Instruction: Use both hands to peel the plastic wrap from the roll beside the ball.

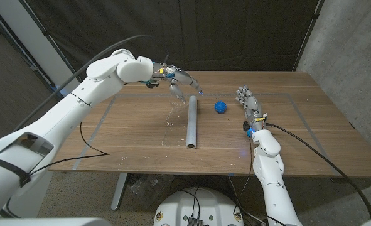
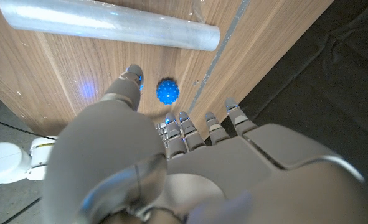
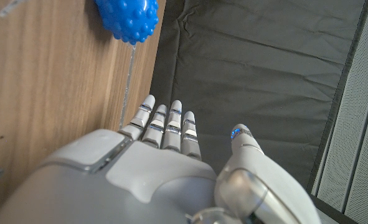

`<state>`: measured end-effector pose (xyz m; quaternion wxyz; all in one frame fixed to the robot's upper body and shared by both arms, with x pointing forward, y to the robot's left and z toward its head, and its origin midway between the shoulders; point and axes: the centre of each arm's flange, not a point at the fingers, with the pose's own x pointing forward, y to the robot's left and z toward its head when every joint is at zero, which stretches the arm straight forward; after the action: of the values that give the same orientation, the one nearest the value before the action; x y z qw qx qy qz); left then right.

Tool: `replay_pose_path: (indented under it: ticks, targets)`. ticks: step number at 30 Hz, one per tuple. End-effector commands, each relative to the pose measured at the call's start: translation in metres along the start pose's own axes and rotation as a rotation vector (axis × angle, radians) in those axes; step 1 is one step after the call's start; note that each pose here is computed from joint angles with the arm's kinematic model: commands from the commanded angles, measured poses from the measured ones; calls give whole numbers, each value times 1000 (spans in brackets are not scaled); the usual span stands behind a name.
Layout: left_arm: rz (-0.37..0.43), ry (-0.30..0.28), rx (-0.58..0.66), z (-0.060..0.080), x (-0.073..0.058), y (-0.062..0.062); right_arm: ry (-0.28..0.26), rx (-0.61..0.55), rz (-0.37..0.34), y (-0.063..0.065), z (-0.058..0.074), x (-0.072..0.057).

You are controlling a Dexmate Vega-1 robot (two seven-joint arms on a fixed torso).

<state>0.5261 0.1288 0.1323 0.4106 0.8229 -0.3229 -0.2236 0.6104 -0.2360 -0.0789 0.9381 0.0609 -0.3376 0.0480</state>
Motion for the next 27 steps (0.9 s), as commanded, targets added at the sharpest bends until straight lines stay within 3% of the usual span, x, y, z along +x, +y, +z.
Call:
replay_pose_path:
  ticks: [1, 27]
  targets:
    - [-73, -53, 41, 13, 16, -13, 0, 4, 0, 1, -2, 0]
    - [-116, -35, 198, 40, 43, -45, 3, 6, -9, 4, -3, -8]
